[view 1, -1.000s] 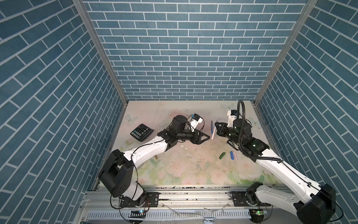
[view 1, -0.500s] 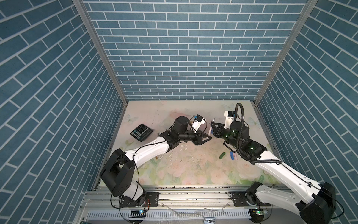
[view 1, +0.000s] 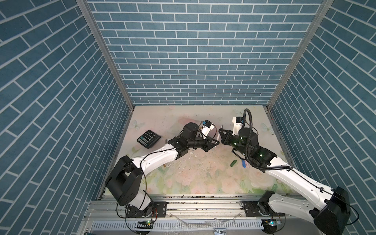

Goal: Insert the pens into the pen caps
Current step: 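Bring the pen to the left gripper and close the left gripper on it, then open the right gripper and move it over the pink cap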

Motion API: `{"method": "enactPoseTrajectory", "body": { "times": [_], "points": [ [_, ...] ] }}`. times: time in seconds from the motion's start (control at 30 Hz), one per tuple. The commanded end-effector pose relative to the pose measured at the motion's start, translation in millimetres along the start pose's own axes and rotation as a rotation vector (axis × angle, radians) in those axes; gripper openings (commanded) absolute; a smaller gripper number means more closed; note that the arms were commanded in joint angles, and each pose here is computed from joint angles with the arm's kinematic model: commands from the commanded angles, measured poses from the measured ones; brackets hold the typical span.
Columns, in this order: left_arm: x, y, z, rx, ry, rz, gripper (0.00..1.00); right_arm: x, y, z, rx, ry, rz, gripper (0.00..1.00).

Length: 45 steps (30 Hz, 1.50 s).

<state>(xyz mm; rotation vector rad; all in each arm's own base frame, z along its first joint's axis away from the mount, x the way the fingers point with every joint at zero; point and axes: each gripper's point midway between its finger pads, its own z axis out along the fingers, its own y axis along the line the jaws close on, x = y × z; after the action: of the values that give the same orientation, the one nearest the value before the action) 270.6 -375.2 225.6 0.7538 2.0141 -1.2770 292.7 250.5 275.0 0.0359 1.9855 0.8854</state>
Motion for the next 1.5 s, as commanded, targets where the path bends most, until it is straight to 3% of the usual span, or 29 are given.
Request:
{"method": "enactPoseTrajectory", "body": {
  "times": [0.0, 0.17, 0.3, 0.43, 0.63, 0.87, 1.07, 1.27, 1.47],
  "points": [
    [-8.5, -5.4, -7.1, -0.012, -0.041, 0.034, 0.05, -8.0, 10.5, -3.4, -0.028, -0.026, 0.043, 0.01],
    [-14.5, 3.7, -14.9, -0.076, -0.054, 0.06, 0.0, -9.2, 15.8, -20.3, -0.033, 0.01, 0.033, 0.26],
    [-21.0, 19.3, -27.0, -0.185, -0.075, 0.074, 0.0, -9.6, -11.8, -56.9, 0.137, 0.062, -0.025, 0.31],
    [-30.0, 20.0, -39.6, -0.223, -0.124, 0.082, 0.0, 2.9, -69.5, -96.3, 0.38, 0.116, -0.079, 0.25],
    [-34.8, -1.9, -37.4, -0.094, -0.155, 0.048, 0.0, 50.2, -151.0, -110.7, 0.596, 0.313, 0.046, 0.2],
    [-29.1, -37.2, -36.5, 0.006, -0.151, 0.089, 0.0, 86.6, -174.5, -87.2, 0.592, 0.531, 0.003, 0.27],
    [-28.4, -56.2, -40.2, 0.038, -0.151, 0.109, 0.0, 94.1, -196.9, -91.2, 0.671, 0.57, 0.007, 0.35],
    [-28.4, -61.9, -43.0, 0.048, -0.151, 0.113, 0.0, 104.5, -233.5, -100.9, 0.813, 0.64, 0.065, 0.27],
    [-24.1, -61.1, -40.8, 0.045, -0.134, 0.113, 0.0, 111.8, -253.3, -86.8, 0.829, 0.701, 0.079, 0.21]
  ]
}}
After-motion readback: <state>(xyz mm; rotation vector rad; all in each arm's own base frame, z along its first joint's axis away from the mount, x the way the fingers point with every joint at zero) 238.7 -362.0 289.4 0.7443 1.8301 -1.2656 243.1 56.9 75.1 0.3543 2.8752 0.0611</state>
